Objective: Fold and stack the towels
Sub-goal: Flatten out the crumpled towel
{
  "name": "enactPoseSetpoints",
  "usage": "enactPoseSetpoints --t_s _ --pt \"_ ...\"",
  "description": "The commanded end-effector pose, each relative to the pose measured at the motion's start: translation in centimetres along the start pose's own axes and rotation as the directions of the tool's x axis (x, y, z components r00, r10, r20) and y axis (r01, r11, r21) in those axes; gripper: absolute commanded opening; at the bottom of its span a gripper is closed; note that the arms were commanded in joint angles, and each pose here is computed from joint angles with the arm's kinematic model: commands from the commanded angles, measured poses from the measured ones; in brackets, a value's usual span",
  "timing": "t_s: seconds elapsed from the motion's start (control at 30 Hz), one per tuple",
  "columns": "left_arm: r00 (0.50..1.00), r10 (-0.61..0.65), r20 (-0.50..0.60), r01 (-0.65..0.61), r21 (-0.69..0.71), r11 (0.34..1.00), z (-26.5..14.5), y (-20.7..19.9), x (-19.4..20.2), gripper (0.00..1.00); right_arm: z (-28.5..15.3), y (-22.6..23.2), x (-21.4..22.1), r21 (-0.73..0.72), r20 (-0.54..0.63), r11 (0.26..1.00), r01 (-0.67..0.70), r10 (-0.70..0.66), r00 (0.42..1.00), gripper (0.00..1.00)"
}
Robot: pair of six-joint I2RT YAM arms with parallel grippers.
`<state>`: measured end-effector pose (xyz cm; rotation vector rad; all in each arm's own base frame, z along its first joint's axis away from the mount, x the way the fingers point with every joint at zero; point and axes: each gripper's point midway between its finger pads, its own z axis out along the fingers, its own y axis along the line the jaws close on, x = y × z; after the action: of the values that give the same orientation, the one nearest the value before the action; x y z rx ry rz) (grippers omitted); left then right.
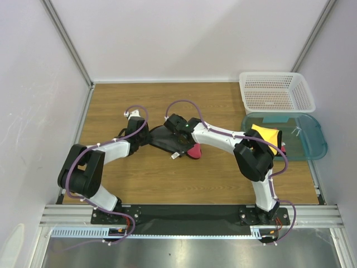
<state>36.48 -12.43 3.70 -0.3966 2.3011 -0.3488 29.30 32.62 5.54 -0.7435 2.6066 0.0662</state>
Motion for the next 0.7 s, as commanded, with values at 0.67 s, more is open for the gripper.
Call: enactPoseSetpoints --t_s 0.67 --pt "0.976 0.029 0.215 -0.067 0.170 0.983 -15.4 -4.8 -9.1 0.01 -16.6 -7.4 -7.1 -0.033 0.402 0.993 -0.111 0.115 0.908 0.00"
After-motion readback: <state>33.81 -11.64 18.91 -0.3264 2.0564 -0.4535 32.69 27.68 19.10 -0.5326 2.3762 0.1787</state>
